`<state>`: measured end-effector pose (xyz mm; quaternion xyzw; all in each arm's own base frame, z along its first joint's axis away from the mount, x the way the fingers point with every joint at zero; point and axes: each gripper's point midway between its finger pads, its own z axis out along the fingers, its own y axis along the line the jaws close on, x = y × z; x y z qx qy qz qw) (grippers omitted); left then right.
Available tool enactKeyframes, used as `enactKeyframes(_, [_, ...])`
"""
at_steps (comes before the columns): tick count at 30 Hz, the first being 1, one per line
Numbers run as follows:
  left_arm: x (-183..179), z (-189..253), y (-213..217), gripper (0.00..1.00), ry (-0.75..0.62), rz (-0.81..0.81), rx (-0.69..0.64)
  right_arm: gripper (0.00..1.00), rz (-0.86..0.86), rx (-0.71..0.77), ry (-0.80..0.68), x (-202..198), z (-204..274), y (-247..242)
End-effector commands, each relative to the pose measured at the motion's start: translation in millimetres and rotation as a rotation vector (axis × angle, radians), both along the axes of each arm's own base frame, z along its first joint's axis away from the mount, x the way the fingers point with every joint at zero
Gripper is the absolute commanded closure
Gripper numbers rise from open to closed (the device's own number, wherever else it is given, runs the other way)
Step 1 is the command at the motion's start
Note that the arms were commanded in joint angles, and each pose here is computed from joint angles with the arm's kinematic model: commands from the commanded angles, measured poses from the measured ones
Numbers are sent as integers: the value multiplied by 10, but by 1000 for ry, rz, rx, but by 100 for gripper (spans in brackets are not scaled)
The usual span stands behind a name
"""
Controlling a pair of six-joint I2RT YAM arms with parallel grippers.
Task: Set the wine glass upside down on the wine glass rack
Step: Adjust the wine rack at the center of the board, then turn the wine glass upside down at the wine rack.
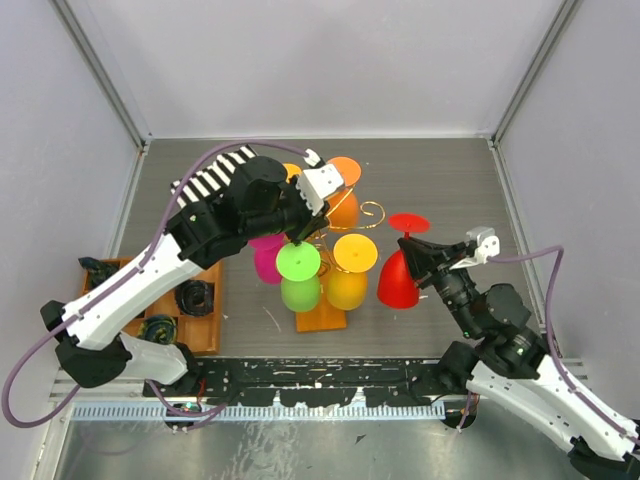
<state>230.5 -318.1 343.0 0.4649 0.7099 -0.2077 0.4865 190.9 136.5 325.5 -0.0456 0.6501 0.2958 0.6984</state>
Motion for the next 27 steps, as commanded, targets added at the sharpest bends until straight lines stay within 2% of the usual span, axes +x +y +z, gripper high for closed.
enactKeyframes(1, [-36,39,56,97,-23,-18,-13,99,-39,109,-295,-9,543,-79])
enactKeyframes(6, [-88,71,64,98,-27,-37,-34,99,-98,29,-359,107,419,-65])
enactKeyframes(13, [-150,113,91,99,-29,-48,-65,100,-191,1,-413,270,354,-71])
enactKeyframes(19, [-192,140,94,99,-29,-62,-81,99,-177,-125,-434,447,253,161])
enactKeyframes(27, [-184,108,85,100,-28,-62,-83,99,-145,-127,-470,750,313,140])
